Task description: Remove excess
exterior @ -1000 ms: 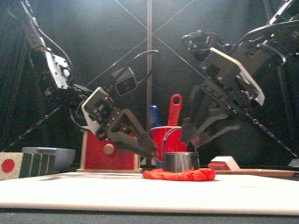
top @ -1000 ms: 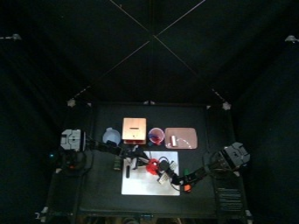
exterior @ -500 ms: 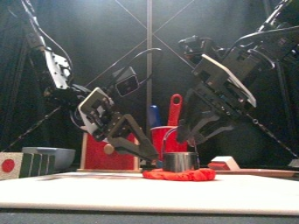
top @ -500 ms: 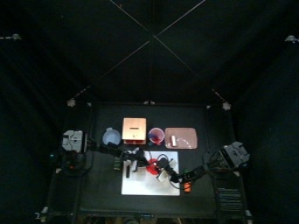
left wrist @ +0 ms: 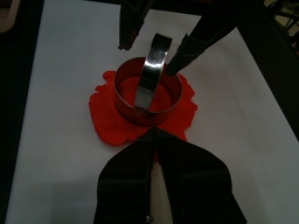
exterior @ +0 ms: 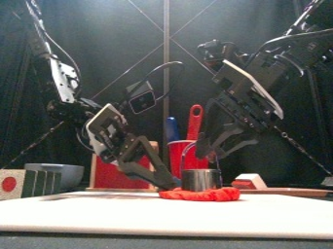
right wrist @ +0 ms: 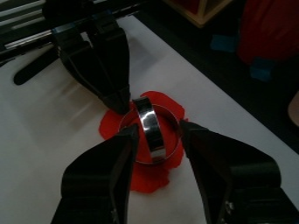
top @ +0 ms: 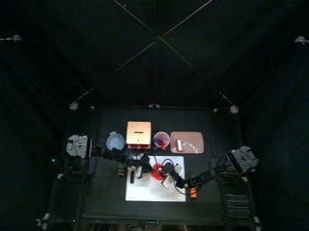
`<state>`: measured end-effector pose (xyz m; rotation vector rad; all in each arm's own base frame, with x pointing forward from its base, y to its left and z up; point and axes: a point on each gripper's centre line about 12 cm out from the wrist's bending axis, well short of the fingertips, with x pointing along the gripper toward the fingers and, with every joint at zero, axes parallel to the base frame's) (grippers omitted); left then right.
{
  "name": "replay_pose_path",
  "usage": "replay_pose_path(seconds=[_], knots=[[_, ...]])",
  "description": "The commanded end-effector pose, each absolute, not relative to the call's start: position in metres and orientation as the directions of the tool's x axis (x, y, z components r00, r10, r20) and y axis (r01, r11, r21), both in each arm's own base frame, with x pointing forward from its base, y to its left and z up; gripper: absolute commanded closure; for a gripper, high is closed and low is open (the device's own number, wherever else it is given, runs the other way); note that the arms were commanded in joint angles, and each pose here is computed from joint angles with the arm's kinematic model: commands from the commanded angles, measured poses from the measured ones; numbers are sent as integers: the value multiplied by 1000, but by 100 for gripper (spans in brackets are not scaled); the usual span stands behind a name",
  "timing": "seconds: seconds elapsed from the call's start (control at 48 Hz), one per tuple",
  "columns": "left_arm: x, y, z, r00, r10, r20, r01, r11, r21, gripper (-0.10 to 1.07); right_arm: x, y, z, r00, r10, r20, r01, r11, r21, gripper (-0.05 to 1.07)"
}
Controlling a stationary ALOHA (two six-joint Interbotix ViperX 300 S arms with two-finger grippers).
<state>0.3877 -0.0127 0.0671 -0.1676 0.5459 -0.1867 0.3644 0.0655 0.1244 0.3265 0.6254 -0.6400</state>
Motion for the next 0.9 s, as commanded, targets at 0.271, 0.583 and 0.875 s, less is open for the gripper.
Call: replay_pose_path(seconds=[0.271,0.583,0.875], knots=[[394,-13,71,848,-220,-483,133,969,-209,47,370,66,141,661,-438,-609,633,761,139,39],[392,-13,62,832,-210,-513,112,970,-216,47,372,68,145,671,-435,-601,627,766,146,40],[391,-11,60,821,-196,-535,95,973,-212,47,374,67,151,682,-448,-578,624,769,140,42]])
